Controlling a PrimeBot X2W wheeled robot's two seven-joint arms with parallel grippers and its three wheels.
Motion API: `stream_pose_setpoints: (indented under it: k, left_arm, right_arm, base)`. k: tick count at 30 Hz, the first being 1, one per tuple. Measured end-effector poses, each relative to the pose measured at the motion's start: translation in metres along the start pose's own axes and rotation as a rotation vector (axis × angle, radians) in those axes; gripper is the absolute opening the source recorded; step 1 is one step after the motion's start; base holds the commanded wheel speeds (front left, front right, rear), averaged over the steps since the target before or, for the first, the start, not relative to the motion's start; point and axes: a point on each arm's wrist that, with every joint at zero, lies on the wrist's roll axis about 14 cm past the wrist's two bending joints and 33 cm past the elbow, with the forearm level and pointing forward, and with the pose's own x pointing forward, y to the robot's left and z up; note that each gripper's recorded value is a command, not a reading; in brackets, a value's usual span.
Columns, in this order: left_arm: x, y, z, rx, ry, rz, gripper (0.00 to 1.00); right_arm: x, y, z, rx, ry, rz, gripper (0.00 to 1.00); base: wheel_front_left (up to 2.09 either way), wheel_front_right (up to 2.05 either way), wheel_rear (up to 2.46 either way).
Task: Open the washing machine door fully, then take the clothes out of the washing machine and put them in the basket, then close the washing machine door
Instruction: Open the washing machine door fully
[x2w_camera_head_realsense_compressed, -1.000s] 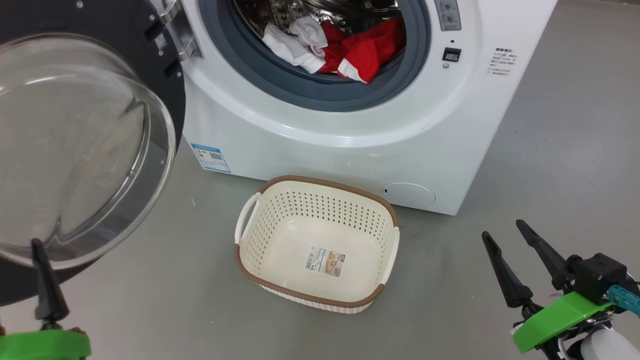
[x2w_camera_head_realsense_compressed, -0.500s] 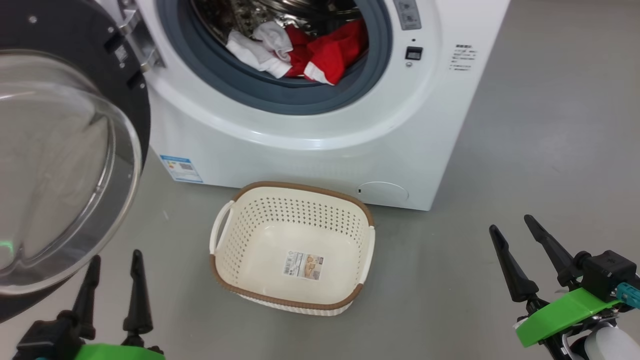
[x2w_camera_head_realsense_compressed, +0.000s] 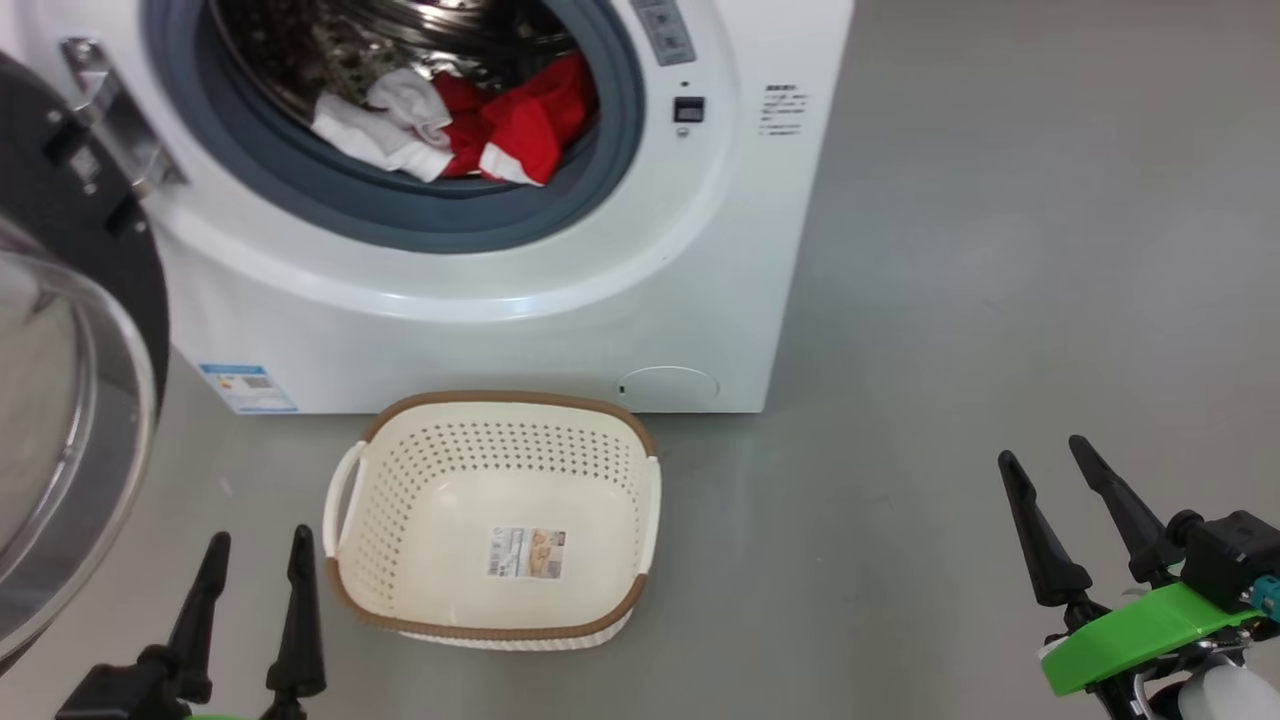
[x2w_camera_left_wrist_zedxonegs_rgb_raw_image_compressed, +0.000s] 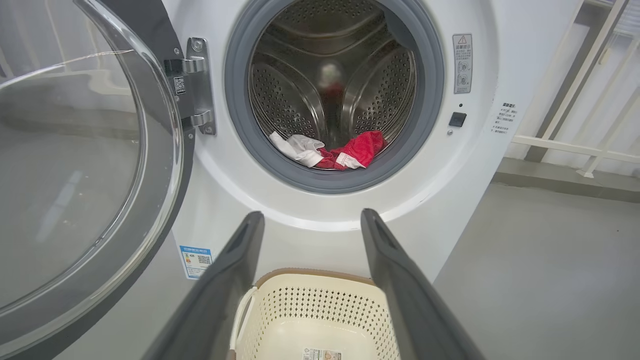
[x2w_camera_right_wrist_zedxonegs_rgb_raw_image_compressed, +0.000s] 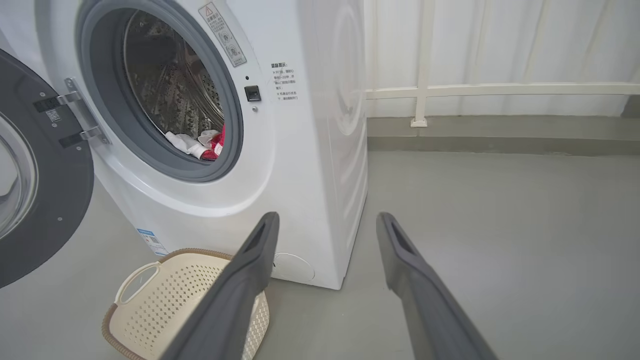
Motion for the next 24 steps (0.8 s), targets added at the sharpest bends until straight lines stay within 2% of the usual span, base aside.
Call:
stream_pose_setpoints:
  k: [14,24]
  left_arm:
    - [0.007,-0.055,-0.019,-0.031,0.052,-0.164,1.00]
    - [0.009,-0.074,-0.020,-0.037,0.055,-0.219,1.00]
  right_arm:
    - [-0.045,-0.045,0.010,0.007,-0.036,-0.168,1.00]
    - [-0.063,-0.057,0.019,0.008,-0.066,-0.221,1.00]
  base:
    - [0.00,0.00,0.00]
    - [0.00,0.00,0.00]
